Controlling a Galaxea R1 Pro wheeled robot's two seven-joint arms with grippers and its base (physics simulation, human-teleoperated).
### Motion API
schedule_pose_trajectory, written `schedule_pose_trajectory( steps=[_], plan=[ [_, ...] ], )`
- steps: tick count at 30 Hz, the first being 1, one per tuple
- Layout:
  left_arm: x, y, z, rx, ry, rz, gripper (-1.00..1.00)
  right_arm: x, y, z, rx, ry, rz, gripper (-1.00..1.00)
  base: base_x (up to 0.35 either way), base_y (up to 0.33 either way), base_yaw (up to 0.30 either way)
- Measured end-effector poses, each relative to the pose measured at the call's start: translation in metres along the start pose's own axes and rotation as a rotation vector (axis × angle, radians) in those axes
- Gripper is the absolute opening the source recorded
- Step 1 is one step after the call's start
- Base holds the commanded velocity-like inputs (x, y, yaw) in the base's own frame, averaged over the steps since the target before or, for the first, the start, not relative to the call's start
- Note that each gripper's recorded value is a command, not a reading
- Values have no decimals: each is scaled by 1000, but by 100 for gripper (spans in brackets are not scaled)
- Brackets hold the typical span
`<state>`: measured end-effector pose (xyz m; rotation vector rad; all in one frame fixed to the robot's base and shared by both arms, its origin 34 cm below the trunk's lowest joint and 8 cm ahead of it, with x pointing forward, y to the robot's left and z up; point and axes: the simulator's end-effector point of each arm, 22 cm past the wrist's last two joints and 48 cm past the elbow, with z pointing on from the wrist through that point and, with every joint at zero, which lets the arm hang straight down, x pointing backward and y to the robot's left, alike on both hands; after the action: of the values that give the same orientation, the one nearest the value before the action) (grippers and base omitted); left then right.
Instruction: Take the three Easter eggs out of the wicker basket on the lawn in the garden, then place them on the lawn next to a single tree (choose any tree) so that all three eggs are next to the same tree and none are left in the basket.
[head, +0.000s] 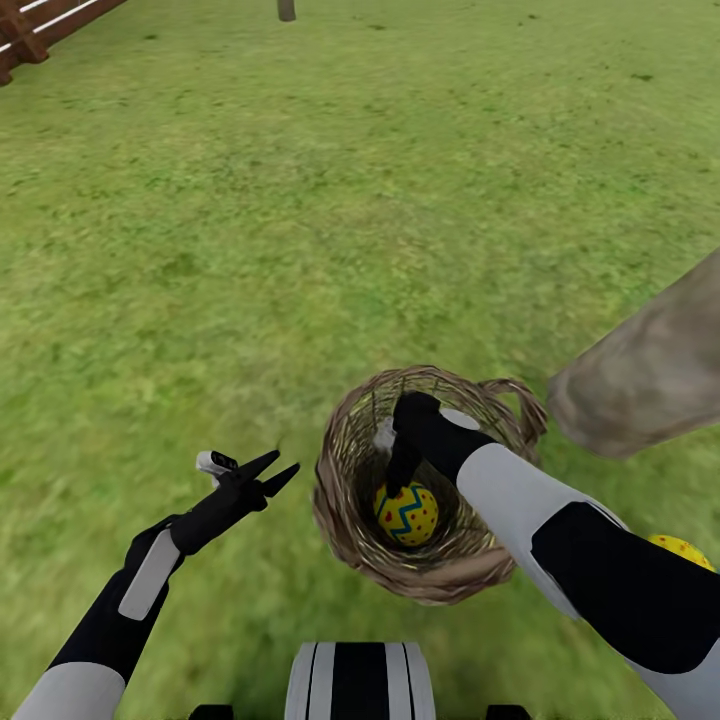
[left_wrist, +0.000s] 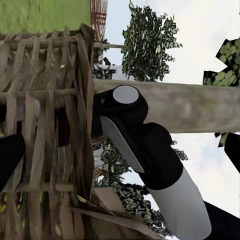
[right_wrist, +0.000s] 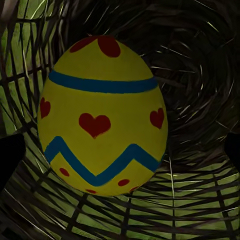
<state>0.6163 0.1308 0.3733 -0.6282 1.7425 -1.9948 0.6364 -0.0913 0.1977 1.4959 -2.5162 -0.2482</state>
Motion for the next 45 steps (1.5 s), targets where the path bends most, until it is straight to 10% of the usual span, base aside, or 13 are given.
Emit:
schedule_pose_trajectory(
  steps=[38, 39, 45],
  plan=[
    [13, 71, -21, -76, -18, -107, 100, 10, 22, 77, -115, 62, 43, 100, 0, 0, 0],
    [13, 73, -22, -78, -18, -111, 100, 7, 22, 78, -117, 56, 42, -100, 0, 0, 0],
    [14, 75, -23, -82, -21, -115, 100, 7, 22, 78, -116, 54, 37, -100, 0, 0, 0]
  ],
)
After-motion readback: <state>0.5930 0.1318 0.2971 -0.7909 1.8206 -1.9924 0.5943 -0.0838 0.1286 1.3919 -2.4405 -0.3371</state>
